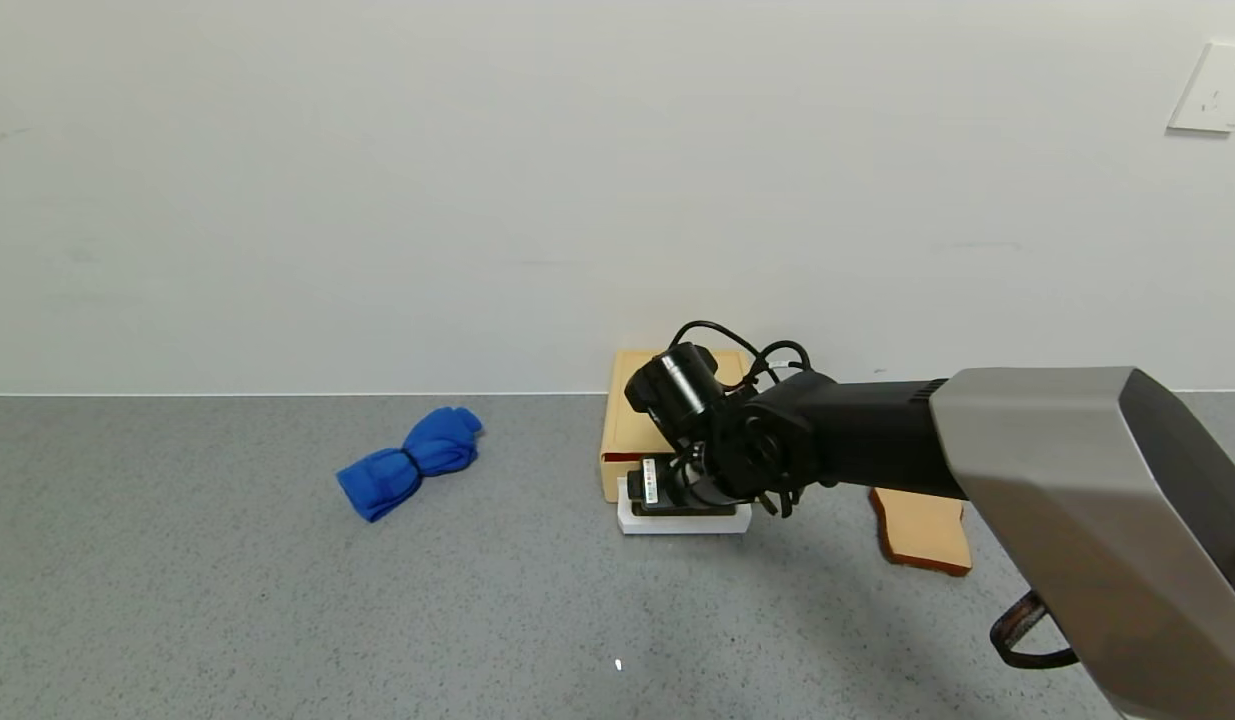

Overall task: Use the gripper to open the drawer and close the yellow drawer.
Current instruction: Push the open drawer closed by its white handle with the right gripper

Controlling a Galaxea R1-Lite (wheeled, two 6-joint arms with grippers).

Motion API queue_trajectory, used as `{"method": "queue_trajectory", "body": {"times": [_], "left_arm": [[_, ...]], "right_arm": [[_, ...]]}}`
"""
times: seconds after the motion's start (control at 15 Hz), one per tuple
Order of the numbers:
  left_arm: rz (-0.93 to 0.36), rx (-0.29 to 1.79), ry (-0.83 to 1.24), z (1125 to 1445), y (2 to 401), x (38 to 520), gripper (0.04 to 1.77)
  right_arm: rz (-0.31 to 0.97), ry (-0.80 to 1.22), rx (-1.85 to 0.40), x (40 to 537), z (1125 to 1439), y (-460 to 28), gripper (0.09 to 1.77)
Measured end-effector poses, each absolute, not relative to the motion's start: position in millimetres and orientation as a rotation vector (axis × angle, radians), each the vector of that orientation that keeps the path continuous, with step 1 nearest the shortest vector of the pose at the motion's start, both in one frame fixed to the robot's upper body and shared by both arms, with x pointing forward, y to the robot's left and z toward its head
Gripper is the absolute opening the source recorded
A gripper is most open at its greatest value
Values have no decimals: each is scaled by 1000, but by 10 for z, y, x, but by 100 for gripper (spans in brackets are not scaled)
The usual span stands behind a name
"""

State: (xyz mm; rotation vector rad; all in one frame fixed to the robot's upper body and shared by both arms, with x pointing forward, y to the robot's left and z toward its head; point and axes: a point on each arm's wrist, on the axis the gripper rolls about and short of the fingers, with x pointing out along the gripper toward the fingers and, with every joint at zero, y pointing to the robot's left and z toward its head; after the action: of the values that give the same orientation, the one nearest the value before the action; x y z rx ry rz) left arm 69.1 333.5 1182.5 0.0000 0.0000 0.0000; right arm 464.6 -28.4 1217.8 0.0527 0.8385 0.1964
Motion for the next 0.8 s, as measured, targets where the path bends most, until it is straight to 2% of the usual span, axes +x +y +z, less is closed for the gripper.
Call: {"method": "queue_trajectory", "body": {"times": [0.8], "left_arm": [[0, 0, 0, 11825, 3335, 691, 172]], "right_arm": [[190, 795, 30, 4725, 12134, -293, 171]]}}
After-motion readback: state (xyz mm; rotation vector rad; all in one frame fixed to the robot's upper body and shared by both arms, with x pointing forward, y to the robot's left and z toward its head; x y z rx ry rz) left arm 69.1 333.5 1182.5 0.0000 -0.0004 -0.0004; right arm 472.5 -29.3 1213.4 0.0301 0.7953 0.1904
